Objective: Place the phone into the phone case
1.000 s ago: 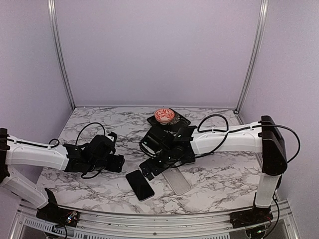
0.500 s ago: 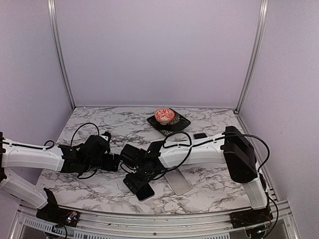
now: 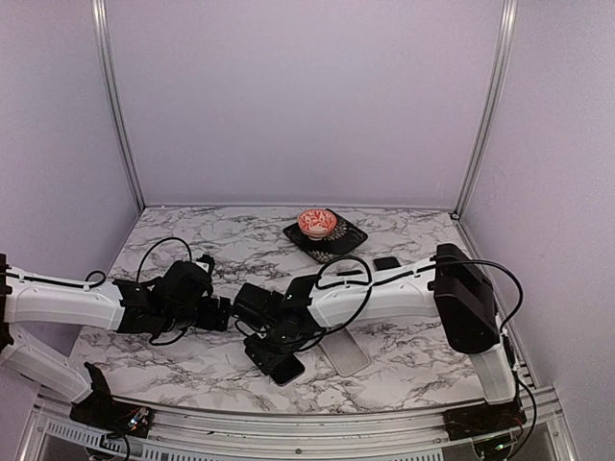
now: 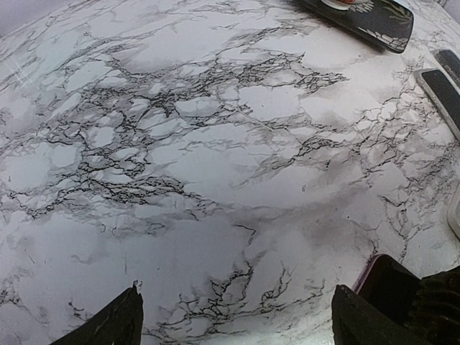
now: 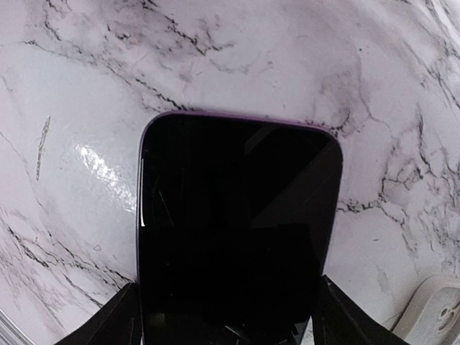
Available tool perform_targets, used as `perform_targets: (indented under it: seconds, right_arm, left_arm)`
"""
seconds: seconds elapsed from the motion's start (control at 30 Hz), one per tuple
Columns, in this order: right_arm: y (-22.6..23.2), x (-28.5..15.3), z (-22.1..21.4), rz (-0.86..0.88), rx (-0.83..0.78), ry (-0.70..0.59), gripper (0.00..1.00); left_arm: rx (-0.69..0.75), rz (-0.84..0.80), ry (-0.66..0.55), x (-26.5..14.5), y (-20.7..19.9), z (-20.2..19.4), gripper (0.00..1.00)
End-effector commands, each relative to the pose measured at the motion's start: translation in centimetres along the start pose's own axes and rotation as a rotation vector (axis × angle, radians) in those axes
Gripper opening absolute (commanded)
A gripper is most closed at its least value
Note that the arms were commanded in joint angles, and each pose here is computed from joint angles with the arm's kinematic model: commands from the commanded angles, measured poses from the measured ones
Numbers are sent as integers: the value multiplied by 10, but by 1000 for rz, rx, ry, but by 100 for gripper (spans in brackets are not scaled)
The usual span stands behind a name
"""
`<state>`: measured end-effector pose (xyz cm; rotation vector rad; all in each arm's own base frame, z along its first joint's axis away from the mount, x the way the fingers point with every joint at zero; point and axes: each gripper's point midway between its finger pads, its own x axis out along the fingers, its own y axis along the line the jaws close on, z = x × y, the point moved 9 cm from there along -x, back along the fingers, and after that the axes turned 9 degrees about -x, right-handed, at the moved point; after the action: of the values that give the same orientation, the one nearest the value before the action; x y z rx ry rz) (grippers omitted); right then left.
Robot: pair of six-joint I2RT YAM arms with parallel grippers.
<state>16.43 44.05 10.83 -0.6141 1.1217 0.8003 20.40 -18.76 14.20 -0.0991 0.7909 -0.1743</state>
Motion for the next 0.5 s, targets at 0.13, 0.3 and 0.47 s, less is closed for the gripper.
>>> perform_targets:
  seconds: [0.13, 0.3, 0.47]
  right_arm:
    - [-8, -8, -39, -16, -39, 155, 70]
    - [-14, -22, -78, 31, -76, 316, 68]
    - [-22, -34, -105, 12, -83, 438, 78]
  left_arm:
    - [11, 9, 5, 2, 1, 0, 92]
    - [17, 6, -1, 1, 1, 2, 92]
    - [19, 10, 4, 3, 1, 2, 92]
